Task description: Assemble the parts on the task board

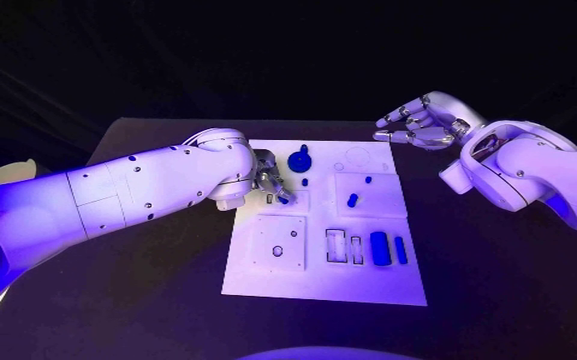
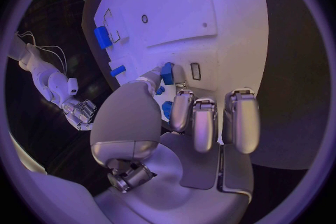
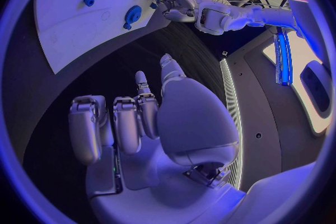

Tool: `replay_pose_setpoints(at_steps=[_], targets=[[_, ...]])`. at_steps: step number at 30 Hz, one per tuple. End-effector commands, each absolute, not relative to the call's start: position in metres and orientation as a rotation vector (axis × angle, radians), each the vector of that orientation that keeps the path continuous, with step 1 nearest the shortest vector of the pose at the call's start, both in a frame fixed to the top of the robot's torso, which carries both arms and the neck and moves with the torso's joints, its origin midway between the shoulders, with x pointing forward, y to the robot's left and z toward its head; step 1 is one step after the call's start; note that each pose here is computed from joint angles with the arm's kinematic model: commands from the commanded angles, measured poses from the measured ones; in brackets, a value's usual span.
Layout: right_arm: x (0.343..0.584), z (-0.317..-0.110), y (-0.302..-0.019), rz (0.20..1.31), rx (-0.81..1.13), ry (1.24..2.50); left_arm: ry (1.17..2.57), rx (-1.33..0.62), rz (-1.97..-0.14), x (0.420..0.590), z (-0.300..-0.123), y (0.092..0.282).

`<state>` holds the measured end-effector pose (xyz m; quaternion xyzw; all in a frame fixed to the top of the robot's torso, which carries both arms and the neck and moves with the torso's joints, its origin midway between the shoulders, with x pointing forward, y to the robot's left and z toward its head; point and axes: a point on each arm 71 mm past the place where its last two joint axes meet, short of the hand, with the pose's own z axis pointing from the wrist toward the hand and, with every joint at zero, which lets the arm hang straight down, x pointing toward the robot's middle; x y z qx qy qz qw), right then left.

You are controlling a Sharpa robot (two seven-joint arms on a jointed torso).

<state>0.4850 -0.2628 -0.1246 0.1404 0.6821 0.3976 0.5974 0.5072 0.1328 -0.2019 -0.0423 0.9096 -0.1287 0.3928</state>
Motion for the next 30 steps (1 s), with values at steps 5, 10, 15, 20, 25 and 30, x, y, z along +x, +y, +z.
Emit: replay_pose_setpoints(at_steps=[5, 10, 15, 20, 25, 30], targets=[[0.4845, -0.1249, -0.2609, 0.927, 0.310, 1.588, 2.310, -0.133, -0.333, 0.5055, -0.2047, 0.1325], [0.4846, -0.1249, -0.2608, 0.927, 0.310, 1.589, 2.292, -0.160, -0.355, 0.5048, -0.2036, 0.1313], [0.4847, -0.1251, -0.2610, 0.927, 0.310, 1.590, 2.269, -0.189, -0.378, 0.5034, -0.2024, 0.1310], [0.4849, -0.1252, -0.2610, 0.927, 0.310, 1.591, 2.236, -0.225, -0.402, 0.5019, -0.2006, 0.1318], [0.4849, -0.1253, -0.2608, 0.927, 0.309, 1.592, 2.202, -0.265, -0.427, 0.4998, -0.1989, 0.1331], [0.4848, -0.1253, -0.2610, 0.927, 0.309, 1.593, 2.174, -0.297, -0.446, 0.4960, -0.1991, 0.1350]])
